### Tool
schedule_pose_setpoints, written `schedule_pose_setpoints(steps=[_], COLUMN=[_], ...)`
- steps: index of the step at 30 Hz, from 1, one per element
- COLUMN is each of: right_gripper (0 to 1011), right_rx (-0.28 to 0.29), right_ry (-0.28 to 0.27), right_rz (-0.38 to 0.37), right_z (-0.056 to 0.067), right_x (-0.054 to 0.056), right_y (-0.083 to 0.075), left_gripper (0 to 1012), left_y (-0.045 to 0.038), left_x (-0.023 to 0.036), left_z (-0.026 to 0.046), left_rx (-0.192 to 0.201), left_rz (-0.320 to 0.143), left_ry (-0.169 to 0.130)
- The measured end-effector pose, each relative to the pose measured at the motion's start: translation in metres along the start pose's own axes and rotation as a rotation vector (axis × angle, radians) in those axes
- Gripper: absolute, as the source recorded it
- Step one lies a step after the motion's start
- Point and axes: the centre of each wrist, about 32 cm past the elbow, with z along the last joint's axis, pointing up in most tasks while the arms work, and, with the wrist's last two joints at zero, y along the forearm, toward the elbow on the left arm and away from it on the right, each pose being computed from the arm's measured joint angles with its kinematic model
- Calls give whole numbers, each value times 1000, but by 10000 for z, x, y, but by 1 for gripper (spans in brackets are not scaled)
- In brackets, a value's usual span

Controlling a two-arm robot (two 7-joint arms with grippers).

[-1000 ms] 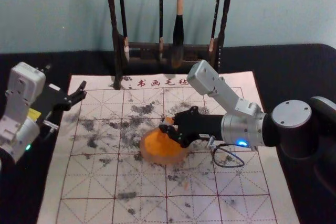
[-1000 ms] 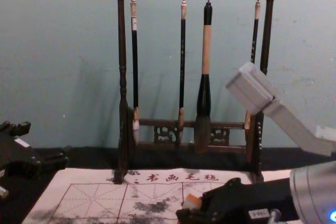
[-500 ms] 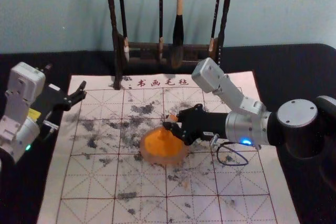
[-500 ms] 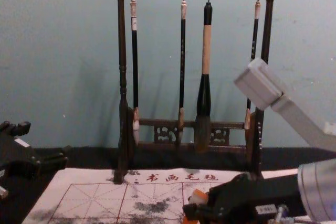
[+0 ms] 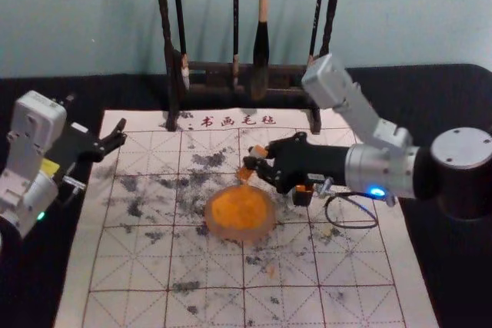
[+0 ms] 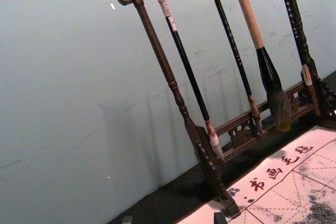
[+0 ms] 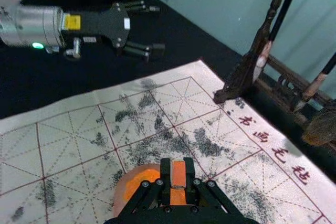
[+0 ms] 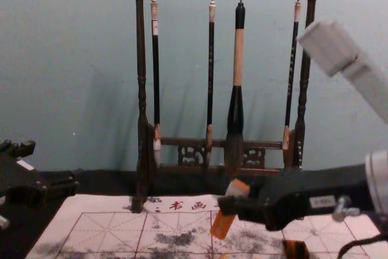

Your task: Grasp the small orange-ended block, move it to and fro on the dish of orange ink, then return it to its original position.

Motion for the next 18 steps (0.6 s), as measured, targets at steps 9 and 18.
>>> schedule_pose_setpoints(steps=[9,18], right_gripper=[121,121], right_rx=[-1,-76], right_ry=[57,99], right_rz=[-30,-98], right_z=[62,-10], right_x=[9,-5], right_y=[-259,-525], left_gripper=[1001,1001], left_y=[0,0], left_x=[0,0], left_z=[0,0], left_rx=[0,0], left_rz=[0,0], left_ry=[0,0])
